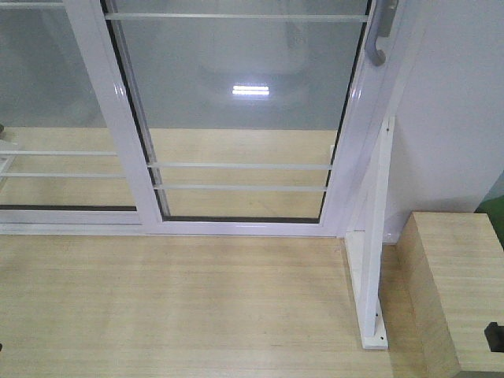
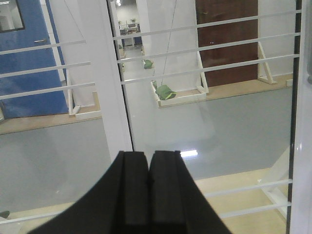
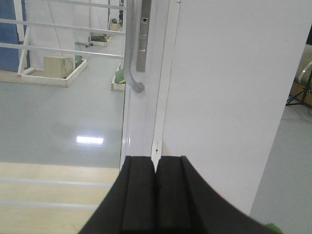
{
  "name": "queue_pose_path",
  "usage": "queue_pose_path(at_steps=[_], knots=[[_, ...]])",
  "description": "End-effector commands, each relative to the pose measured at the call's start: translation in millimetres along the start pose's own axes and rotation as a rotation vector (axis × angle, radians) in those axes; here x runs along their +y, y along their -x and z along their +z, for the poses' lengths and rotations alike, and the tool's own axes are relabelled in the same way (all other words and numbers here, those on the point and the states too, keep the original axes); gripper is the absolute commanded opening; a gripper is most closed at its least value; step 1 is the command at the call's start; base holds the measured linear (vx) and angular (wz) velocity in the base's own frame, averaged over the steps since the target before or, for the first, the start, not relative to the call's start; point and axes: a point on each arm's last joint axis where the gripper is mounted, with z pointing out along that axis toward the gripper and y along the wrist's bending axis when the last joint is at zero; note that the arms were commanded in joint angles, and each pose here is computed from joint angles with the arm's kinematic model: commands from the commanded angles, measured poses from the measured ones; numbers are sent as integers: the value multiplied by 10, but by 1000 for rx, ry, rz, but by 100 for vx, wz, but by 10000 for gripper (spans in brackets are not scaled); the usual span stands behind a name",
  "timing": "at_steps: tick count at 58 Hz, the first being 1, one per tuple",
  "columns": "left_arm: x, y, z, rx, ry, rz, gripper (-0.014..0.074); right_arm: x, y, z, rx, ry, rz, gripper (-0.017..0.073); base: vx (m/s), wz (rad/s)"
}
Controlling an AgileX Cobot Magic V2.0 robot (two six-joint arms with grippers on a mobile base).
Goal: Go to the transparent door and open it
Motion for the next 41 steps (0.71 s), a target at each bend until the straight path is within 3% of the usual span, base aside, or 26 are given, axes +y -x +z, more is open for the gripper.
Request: queue_pose_path(at_steps=[1,41], knots=[[-6,-24,-1,-60,4,-15,-6,-7,35,-6,-82,-14,-3,-8,29,-2],[-6,-24,-1,-60,4,-15,-6,-7,35,-6,-82,-14,-3,-8,18,-2]])
